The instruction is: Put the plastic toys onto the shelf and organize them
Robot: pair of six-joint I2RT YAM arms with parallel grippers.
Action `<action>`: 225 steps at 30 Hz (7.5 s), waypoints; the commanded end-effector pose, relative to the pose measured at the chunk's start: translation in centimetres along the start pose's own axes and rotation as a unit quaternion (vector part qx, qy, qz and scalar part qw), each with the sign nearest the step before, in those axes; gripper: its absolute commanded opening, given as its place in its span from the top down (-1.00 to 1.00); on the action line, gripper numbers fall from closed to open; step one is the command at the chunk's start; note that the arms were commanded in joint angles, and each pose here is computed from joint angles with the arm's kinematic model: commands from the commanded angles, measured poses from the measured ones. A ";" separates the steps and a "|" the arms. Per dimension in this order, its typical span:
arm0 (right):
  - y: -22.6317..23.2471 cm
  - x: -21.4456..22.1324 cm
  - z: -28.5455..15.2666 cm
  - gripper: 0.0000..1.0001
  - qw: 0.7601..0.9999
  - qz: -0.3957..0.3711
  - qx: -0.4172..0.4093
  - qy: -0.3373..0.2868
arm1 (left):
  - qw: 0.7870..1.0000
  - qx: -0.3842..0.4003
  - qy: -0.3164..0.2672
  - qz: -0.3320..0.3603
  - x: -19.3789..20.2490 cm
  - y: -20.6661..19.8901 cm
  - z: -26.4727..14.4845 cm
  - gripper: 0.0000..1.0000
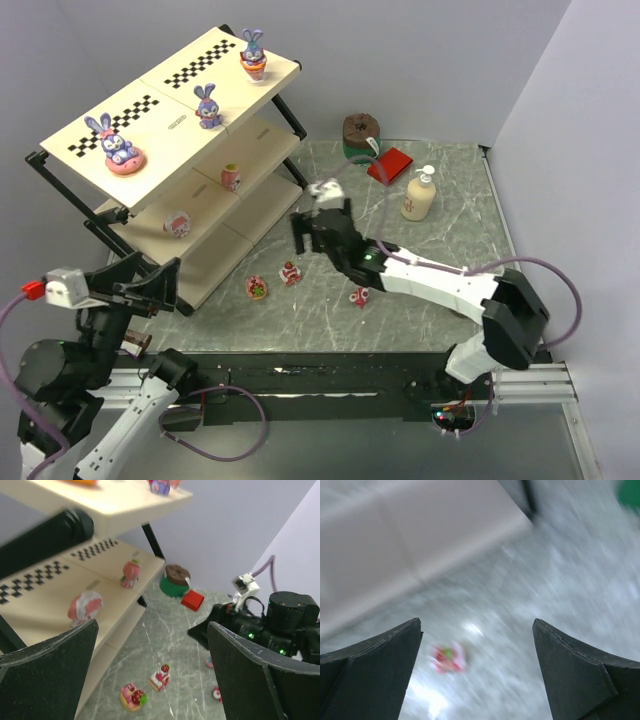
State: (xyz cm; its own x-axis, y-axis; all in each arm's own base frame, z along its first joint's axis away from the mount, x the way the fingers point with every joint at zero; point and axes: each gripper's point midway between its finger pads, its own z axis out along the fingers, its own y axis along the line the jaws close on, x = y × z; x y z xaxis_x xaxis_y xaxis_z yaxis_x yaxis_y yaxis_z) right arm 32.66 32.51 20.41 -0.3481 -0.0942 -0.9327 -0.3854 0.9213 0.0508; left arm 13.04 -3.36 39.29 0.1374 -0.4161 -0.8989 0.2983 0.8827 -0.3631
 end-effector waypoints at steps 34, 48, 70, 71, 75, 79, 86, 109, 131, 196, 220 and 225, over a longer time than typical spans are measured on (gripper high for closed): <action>-16.4 18.1 -1.9 0.16 0.927 0.208 0.281 0.137 | 0.999 0.016 0.034 -0.016 2.6 -0.6 1.1 -0.93; -14.7 17.4 2.3 0.05 0.934 0.200 0.247 0.163 | 0.999 0.011 0.032 -0.013 2.7 -0.4 1.3 -0.93; -16.5 20.4 2.2 -0.72 0.925 0.160 0.291 0.185 | 0.999 0.013 0.031 -0.016 2.8 -0.5 1.3 -0.93; -16.5 20.2 2.5 -0.70 0.925 0.160 0.292 0.182 | 0.999 0.012 0.031 -0.016 2.8 -0.5 1.3 -0.93; -17.0 20.1 2.5 -0.62 0.921 0.160 0.307 0.177 | 0.999 0.013 0.034 -0.015 3.0 -0.5 1.5 -0.93; -17.1 19.7 2.6 -0.50 0.922 0.161 0.311 0.167 | 0.999 0.013 0.035 -0.014 3.1 -0.5 1.6 -0.93; -17.2 19.4 2.8 -0.68 0.921 0.153 0.315 0.170 | 0.999 0.011 0.034 -0.012 3.1 -0.4 1.5 -0.93; -16.2 13.5 3.9 0.83 0.948 0.137 0.264 0.116 | 0.999 0.012 0.030 -0.015 2.9 -0.3 1.2 -0.93; -6.2 -2.0 4.8 1.00 0.994 0.092 0.036 0.052 | 0.999 0.014 0.032 -0.012 2.9 -0.4 1.2 -0.93; 1.5 -15.0 15.2 0.70 0.997 0.059 0.014 -0.055 | 0.999 0.010 0.038 -0.008 3.2 -0.4 1.6 -0.93; 0.8 -14.0 15.8 0.23 0.998 0.038 0.036 -0.037 | 0.999 0.008 0.038 -0.012 3.1 -0.3 1.5 -0.93; 0.8 -13.9 15.8 -0.04 0.998 0.038 0.036 -0.033 | 0.999 0.006 0.036 -0.013 3.1 -0.2 1.5 -0.93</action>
State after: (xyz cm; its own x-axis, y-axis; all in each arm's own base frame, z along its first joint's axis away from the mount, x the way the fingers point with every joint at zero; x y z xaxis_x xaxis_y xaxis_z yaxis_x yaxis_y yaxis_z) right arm 50.44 40.35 26.71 -0.3398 -0.0003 -0.9405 -0.2985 0.9483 0.1076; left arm 14.88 -5.48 35.92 0.0277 -0.4048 -0.9140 0.3118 0.8722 -0.3768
